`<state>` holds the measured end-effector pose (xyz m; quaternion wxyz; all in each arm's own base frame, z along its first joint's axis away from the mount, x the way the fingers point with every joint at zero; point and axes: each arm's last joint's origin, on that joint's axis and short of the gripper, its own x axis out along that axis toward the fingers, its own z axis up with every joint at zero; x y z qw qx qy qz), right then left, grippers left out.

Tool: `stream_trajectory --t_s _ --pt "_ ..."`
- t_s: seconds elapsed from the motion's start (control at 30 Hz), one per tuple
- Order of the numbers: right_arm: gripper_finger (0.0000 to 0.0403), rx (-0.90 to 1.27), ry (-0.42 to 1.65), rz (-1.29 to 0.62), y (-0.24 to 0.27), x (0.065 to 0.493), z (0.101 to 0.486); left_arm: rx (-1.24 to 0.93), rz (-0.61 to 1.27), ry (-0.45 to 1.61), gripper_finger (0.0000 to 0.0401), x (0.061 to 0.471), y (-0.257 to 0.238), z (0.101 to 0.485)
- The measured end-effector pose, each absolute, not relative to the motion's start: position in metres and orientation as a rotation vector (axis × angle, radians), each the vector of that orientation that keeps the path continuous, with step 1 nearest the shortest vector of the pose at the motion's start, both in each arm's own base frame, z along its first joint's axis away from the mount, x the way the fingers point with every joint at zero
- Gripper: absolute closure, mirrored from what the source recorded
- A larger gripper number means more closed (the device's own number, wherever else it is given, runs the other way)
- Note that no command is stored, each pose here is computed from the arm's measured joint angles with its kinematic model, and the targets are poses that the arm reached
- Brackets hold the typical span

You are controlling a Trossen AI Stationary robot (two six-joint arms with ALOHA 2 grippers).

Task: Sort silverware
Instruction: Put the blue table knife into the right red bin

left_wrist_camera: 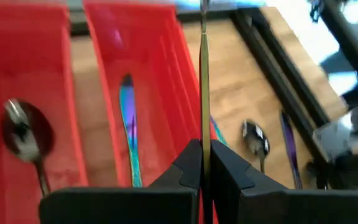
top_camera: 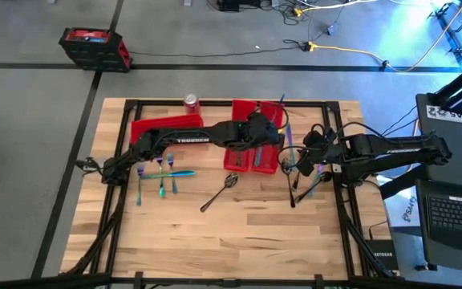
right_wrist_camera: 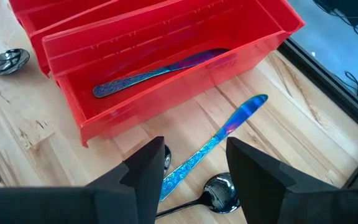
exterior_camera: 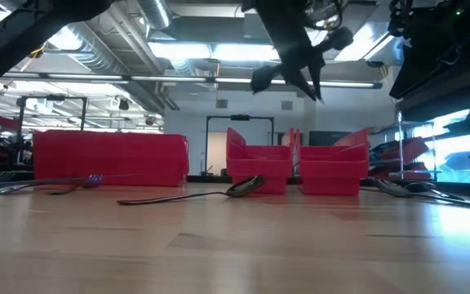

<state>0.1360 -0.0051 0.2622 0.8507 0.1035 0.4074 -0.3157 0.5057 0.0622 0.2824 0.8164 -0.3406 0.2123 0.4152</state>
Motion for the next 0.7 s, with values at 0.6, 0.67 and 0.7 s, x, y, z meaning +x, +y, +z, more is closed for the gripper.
stream_trajectory --t_s 0.6,0.67,0.7 --pt "0.0246 0.218 0.858 -0.665 -0.005 0.136 0.262 -0.750 0.926 0.559 0.0401 0.506 0.061 0.259" --pt "0.0246 0.218 0.857 -0.664 -0.005 0.136 0.262 -0.764 0.917 0.571 0.0401 0.506 0.061 0.259" --pt "0.0246 0.218 0.857 -0.665 -0.005 0.136 0.262 -0.770 0.919 0.575 0.0401 0.506 0.061 0.257"
